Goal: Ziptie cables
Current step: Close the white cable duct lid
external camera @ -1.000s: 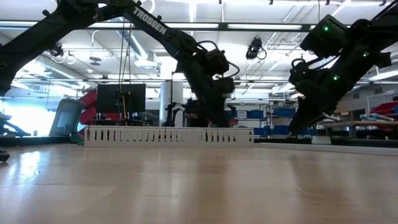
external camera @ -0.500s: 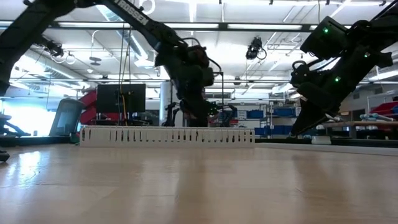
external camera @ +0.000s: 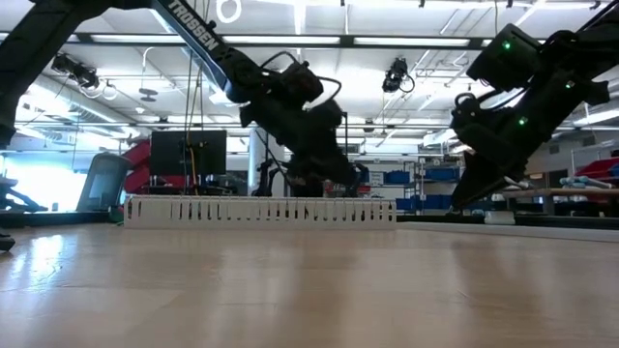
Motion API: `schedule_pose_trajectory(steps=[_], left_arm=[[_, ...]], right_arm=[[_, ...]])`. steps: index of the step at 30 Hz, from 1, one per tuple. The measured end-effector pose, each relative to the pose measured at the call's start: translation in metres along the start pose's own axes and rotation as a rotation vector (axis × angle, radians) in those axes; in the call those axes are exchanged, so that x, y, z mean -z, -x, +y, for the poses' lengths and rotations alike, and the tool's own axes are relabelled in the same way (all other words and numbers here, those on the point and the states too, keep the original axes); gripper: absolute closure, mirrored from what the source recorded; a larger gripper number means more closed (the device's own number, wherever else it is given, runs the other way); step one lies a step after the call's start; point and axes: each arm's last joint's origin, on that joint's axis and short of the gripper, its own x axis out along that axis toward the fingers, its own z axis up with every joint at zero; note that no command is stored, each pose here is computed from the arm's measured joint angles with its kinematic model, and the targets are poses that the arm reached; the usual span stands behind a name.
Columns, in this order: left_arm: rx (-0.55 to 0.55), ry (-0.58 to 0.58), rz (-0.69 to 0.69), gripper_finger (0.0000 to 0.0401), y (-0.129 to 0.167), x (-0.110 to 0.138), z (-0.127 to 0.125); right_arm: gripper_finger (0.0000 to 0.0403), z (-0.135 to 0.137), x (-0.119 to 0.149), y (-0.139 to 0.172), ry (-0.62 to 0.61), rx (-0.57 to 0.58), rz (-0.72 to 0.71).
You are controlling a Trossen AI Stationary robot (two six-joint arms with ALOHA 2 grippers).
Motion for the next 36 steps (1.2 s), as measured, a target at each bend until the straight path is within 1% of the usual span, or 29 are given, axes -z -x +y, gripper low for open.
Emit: schedule_pose_trajectory(steps=[7, 13, 16, 20, 24, 28, 32, 34, 36], left_arm=[[-0.084, -0.026, -0.099, 0.0203, 0.0, -0.011, 0.001], [-0.078, 0.013, -0.119, 0.0203, -0.001, -0.013, -0.002], [-0.066, 0.014, -0.1, 0.0199, -0.003, -0.012, -0.006], [-0.061, 0.011, -0.084, 0.0172, -0.006, -0.01, -0.011], [-0.107, 0.006, -0.079, 0.0128, -0.007, -0.01, -0.014], [-0.111, -0.002, -0.082, 0.0088, -0.009, -0.011, -0.019], [-0.098, 0.041, -0.093, 0.0071, -0.011, -0.012, -0.023], [-0.09, -0.006, -0.089, 0.0071, -0.013, -0.011, -0.027], [-0.082, -0.105, -0.062, 0.0071, -0.016, -0.004, -0.032]], right_arm=[[0.0296, 0.0, -0.001, 0.0, -0.005, -0.005, -0.01], [0.0296, 0.001, -0.001, 0.0, -0.006, -0.006, -0.014], [0.0296, 0.001, -0.001, 0.0, -0.007, -0.007, -0.014], [0.0296, 0.001, -0.002, 0.0, -0.008, -0.01, -0.018], [0.0296, 0.001, -0.002, 0.0, -0.016, -0.015, -0.017], [0.0296, 0.002, -0.002, 0.0, -0.024, -0.02, -0.016], [0.0296, 0.004, -0.001, 0.001, -0.014, -0.032, -0.014], [0.0296, 0.006, 0.0, 0.001, -0.01, -0.041, -0.017], [0.0296, 0.007, -0.001, 0.002, -0.007, -0.049, -0.022]])
